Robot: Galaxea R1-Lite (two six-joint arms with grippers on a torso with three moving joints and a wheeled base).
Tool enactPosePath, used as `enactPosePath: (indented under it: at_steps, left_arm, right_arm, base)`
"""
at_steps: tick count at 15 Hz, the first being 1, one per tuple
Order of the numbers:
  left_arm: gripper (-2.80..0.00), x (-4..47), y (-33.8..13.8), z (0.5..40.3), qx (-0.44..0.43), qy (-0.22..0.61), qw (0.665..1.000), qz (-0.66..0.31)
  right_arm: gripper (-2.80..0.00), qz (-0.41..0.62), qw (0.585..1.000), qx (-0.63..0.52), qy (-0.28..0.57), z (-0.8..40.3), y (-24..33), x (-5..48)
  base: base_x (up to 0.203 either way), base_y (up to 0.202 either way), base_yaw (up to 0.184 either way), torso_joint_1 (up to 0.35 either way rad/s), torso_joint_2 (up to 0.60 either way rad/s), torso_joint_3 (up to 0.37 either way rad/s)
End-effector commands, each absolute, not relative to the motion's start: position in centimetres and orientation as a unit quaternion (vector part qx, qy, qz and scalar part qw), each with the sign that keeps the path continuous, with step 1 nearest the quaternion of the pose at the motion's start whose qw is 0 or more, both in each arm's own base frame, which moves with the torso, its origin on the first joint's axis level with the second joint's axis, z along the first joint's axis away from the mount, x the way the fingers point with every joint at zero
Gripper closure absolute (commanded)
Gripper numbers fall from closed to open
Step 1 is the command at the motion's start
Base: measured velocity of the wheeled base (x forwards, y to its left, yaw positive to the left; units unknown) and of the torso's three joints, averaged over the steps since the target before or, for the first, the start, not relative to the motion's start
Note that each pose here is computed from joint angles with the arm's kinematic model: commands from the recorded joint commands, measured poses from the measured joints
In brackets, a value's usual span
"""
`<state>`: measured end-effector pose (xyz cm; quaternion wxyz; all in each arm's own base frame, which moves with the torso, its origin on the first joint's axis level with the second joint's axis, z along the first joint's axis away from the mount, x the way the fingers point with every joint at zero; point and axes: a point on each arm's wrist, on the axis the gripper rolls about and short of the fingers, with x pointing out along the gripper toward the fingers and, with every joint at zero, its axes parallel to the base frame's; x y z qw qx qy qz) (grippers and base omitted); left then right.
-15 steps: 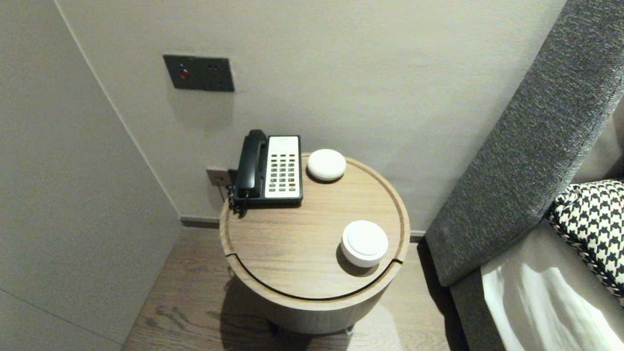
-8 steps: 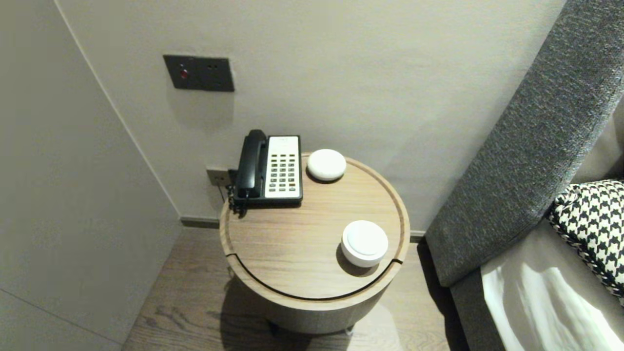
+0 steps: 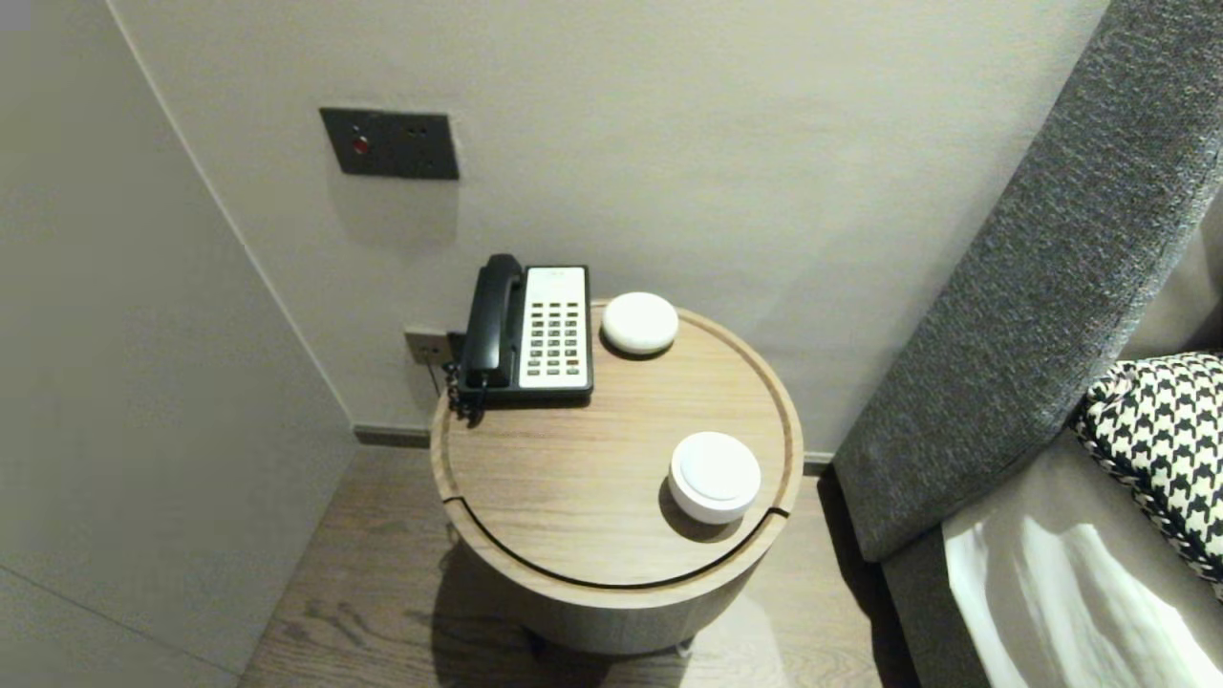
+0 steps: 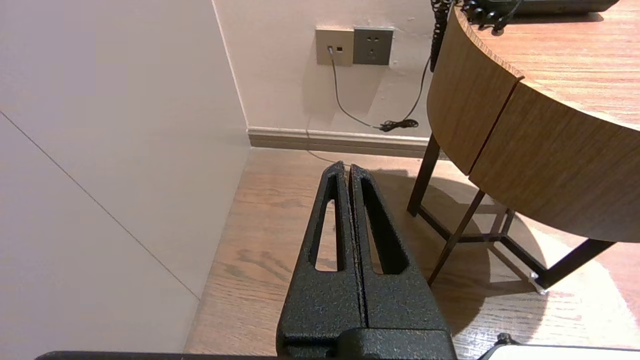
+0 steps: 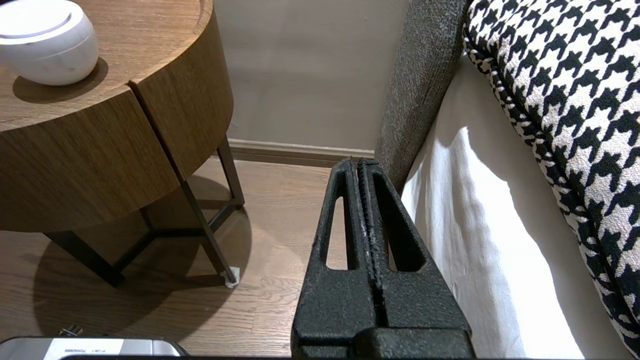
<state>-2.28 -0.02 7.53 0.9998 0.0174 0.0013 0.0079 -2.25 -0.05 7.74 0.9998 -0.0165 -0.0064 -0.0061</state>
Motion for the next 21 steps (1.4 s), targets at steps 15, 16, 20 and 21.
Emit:
enactPosePath:
  at_steps: [15, 16, 20, 21]
  left_arm:
    - [0.0, -2.28, -0.02, 7.53, 0.018, 0.001, 1.0, 0.008]
    - [0.0, -2.28, -0.02, 7.52, 0.018, 0.001, 1.0, 0.008]
    - [0.0, -2.28, -0.02, 7.53, 0.018, 0.001, 1.0, 0.008]
    - [0.0, -2.28, -0.02, 7.52, 0.018, 0.002, 1.0, 0.008]
  right_arm:
    - [0.0, -0.007, 1.0, -0.002, -0.024, 7.47, -0.07, -2.0]
    - [0.0, -0.007, 1.0, -0.002, -0.024, 7.47, -0.07, -2.0]
    - [0.0, -0.007, 1.0, -0.002, -0.026, 7.49, -0.07, -2.02]
    - [0.0, -0.007, 1.0, -0.002, -0.025, 7.46, -0.07, -2.01]
  base:
    - [0.0, 0.0, 0.0, 0.0, 0.0, 0.0]
    - [0.0, 0.0, 0.0, 0.0, 0.0, 0.0]
    - [0.0, 0.0, 0.0, 0.0, 0.0, 0.0]
    - [0.0, 0.0, 0.0, 0.0, 0.0, 0.0]
